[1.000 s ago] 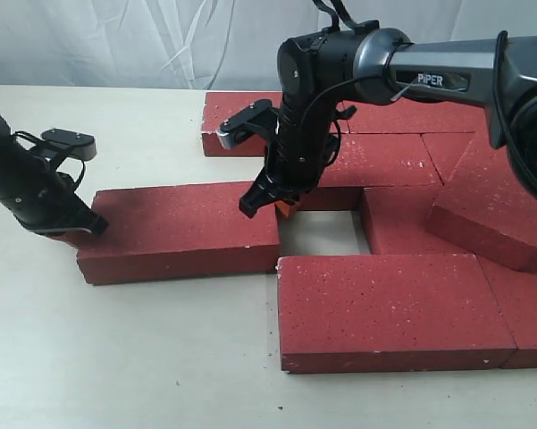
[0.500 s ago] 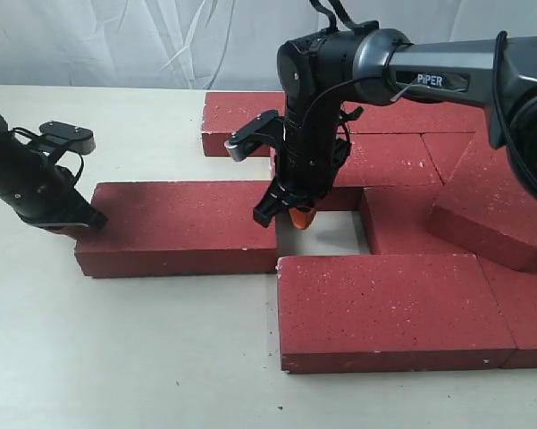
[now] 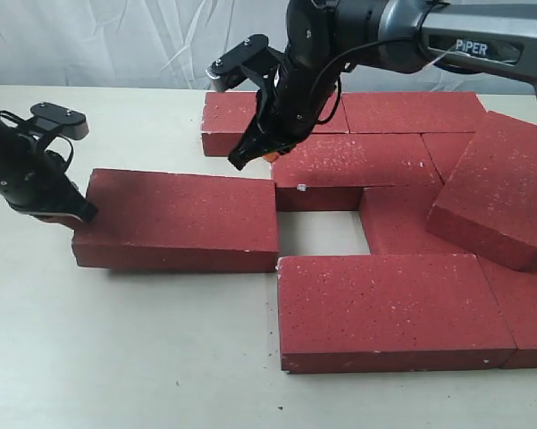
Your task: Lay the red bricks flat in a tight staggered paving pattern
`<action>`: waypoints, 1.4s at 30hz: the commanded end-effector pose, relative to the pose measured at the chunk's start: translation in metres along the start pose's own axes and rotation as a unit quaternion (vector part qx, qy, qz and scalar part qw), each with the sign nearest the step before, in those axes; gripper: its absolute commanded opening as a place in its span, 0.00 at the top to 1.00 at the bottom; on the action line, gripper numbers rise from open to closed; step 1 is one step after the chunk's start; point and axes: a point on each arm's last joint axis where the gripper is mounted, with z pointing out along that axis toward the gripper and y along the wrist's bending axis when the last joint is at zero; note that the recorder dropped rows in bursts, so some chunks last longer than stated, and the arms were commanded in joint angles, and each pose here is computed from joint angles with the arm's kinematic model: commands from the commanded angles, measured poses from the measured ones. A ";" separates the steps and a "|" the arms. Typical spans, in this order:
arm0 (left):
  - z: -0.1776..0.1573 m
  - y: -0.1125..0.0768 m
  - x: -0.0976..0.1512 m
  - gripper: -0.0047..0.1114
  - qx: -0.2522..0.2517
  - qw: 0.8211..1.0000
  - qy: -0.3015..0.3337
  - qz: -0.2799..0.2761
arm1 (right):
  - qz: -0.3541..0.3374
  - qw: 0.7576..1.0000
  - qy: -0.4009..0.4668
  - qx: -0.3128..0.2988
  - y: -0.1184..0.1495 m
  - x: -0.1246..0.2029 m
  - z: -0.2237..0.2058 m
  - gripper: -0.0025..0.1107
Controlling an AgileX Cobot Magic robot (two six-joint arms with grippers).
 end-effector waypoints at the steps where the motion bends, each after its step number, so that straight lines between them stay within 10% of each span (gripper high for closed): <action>1: 0.012 0.004 0.004 0.96 -0.013 1.000 -0.003 0.004 | 0.001 1.000 -0.021 0.009 -0.003 -0.003 0.016 0.99; 8: 0.014 0.033 -0.002 0.96 -0.098 0.991 -0.079 -0.047 | 0.004 1.000 -0.020 0.006 -0.002 -0.001 0.029 0.99; 42: 0.015 0.024 -0.001 0.96 -0.036 0.993 -0.076 -0.089 | 0.003 1.000 0.001 0.002 0.000 0.007 0.053 0.99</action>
